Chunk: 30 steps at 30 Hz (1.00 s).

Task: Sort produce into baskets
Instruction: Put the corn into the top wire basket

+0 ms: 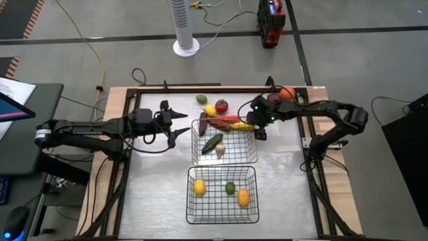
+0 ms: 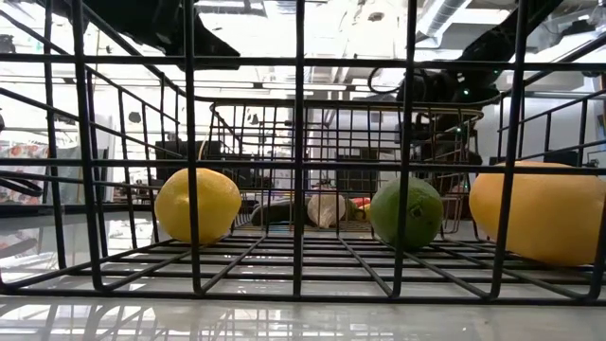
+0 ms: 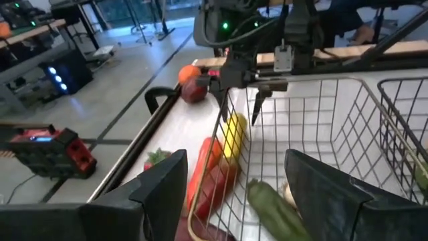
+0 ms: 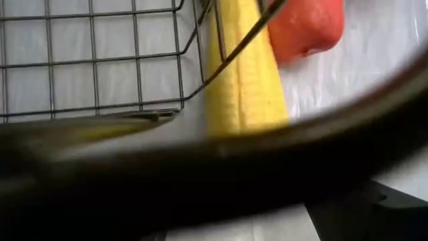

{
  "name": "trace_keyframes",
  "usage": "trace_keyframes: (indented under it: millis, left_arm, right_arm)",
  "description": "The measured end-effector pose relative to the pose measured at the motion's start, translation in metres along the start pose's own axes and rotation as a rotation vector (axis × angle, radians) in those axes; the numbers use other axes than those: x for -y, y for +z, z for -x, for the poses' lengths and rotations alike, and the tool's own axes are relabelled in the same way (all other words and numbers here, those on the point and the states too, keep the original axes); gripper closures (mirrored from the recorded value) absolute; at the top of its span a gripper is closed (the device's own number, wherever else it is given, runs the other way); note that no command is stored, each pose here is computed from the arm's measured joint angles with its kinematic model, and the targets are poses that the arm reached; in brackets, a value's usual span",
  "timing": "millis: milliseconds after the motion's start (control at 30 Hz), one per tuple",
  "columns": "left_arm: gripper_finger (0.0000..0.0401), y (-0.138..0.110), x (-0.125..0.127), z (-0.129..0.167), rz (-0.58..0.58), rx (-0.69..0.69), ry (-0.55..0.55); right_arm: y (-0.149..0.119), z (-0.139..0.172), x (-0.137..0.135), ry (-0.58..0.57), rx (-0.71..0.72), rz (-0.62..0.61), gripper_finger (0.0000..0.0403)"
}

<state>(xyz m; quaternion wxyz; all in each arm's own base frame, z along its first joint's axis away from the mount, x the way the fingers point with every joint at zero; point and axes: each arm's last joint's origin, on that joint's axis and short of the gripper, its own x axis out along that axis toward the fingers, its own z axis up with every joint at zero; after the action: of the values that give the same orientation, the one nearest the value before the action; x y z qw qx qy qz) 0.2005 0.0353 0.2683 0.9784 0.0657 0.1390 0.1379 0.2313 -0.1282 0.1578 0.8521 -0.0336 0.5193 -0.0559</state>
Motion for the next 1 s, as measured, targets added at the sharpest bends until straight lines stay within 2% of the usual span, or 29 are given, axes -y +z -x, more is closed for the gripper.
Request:
trace_keyframes:
  millis: [300, 567, 867, 1000]
  left_arm:
    - [0.0162, -0.0005, 0.0001, -0.0006, -0.002, -0.005, 0.002]
    - [0.0162, -0.0005, 0.0001, -0.0006, -0.01, -0.004, 0.002]
    - [0.0162, -0.0005, 0.0001, -0.0006, -0.01, -0.004, 0.002]
    - [0.0162, -0.0009, 0.0001, -0.0006, -0.01, -0.008, 0.002]
  right_arm:
    - [0.0056, 0.0001, -0.0039, 0.004, 0.039, -0.021, 0.01]
    - [0.0055, 0.0001, -0.0038, 0.003, 0.039, -0.031, 0.0151]
    - [0.005, 0.0001, -0.004, 0.003, 0.032, -0.044, 0.0234]
    - [0.0025, 0.0009, -0.0046, -0.002, -0.004, -0.063, 0.025]
